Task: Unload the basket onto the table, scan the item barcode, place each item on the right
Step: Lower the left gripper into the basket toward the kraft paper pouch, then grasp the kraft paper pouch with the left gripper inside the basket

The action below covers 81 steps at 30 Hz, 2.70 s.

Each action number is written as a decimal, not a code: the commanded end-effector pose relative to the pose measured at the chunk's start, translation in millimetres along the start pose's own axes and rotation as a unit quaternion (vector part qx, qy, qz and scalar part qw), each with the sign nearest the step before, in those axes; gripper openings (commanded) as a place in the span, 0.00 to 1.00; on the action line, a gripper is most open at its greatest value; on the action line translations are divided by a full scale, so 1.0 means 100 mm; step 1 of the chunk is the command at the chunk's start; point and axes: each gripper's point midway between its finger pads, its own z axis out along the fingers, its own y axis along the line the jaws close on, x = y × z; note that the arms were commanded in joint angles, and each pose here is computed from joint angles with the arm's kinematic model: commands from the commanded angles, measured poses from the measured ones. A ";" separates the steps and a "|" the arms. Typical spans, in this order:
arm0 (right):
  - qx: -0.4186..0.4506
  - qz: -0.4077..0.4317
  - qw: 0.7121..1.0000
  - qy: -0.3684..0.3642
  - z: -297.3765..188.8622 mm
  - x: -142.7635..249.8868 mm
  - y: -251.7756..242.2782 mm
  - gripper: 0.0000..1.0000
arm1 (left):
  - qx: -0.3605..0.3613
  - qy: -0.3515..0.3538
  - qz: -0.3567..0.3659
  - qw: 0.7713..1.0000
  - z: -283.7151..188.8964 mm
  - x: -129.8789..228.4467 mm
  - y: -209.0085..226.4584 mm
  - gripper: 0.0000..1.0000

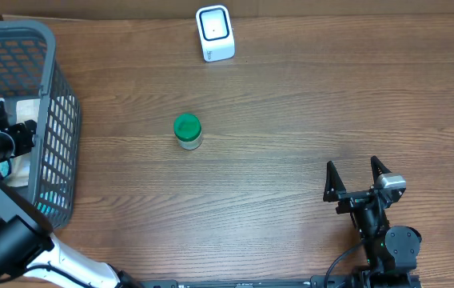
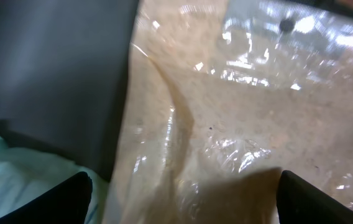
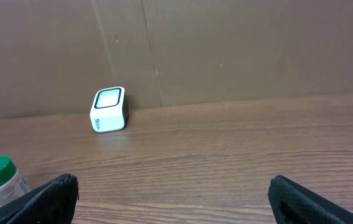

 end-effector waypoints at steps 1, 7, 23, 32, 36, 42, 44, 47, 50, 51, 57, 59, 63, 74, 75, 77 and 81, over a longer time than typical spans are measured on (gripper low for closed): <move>0.009 0.000 1.000 -0.002 0.00 0.02 -0.04 1.00 | 0.012 0.026 0.010 1.000 0.20 0.17 -0.01 0.79; 0.009 0.000 1.000 -0.002 0.00 0.02 -0.04 1.00 | 0.050 0.027 0.003 0.998 0.22 0.21 -0.14 0.77; 0.009 0.000 1.000 -0.002 0.00 0.02 -0.04 1.00 | 0.164 0.076 -0.077 0.980 0.09 0.45 -0.59 0.06; 0.009 0.000 1.000 -0.002 0.00 0.02 -0.04 1.00 | 0.159 0.073 -0.093 0.980 0.01 0.32 -0.55 0.04; 0.009 0.000 1.000 -0.002 0.00 0.02 -0.04 1.00 | 0.155 0.066 -0.112 0.979 -0.21 0.05 -0.54 0.04; 0.009 0.000 1.000 -0.002 0.00 0.02 -0.04 1.00 | 0.143 0.042 -0.128 0.980 -0.94 -0.54 -0.57 0.04; 0.009 0.000 1.000 -0.002 0.00 0.02 -0.04 1.00 | 0.146 0.013 -0.118 0.982 -1.29 -0.79 -0.64 0.04; 0.009 0.000 1.000 -0.002 0.00 0.02 -0.04 1.00 | 0.148 -0.036 -0.121 0.981 -1.84 -1.09 -0.77 0.04; 0.009 0.000 1.000 -0.002 0.00 0.02 -0.04 1.00 | 0.142 -0.095 -0.101 0.980 -2.48 -1.31 -0.99 0.04; 0.009 0.000 1.000 -0.002 0.00 0.02 -0.04 1.00 | 0.142 -0.112 -0.093 0.979 -2.66 -1.35 -1.07 0.04; 0.009 0.000 1.000 -0.002 0.00 0.02 -0.04 1.00 | 0.105 -0.196 -0.013 0.975 -3.51 -1.33 -1.62 0.04; 0.009 0.000 1.000 -0.002 0.00 0.02 -0.04 1.00 | 0.047 -0.199 -0.030 0.978 -3.57 -1.29 -1.56 0.09; 0.009 0.000 1.000 -0.002 0.00 0.02 -0.04 1.00 | -0.009 -0.146 -0.147 0.978 -3.37 -1.09 -1.26 0.27; 0.009 0.000 1.000 -0.002 0.00 0.02 -0.04 1.00 | -0.096 0.045 -0.391 0.914 -2.51 -0.07 -0.27 0.39; 0.009 0.000 1.000 -0.002 0.00 0.02 -0.04 1.00 | -0.092 0.054 -0.403 0.909 -2.42 0.01 -0.21 0.39; 0.009 0.000 1.000 -0.002 0.00 0.02 -0.04 1.00 | -0.086 0.075 -0.430 0.896 -2.20 0.21 -0.06 0.39; 0.009 0.000 1.000 -0.002 0.00 0.02 -0.04 1.00 | -0.091 0.102 -0.451 0.882 -1.80 0.53 0.09 0.37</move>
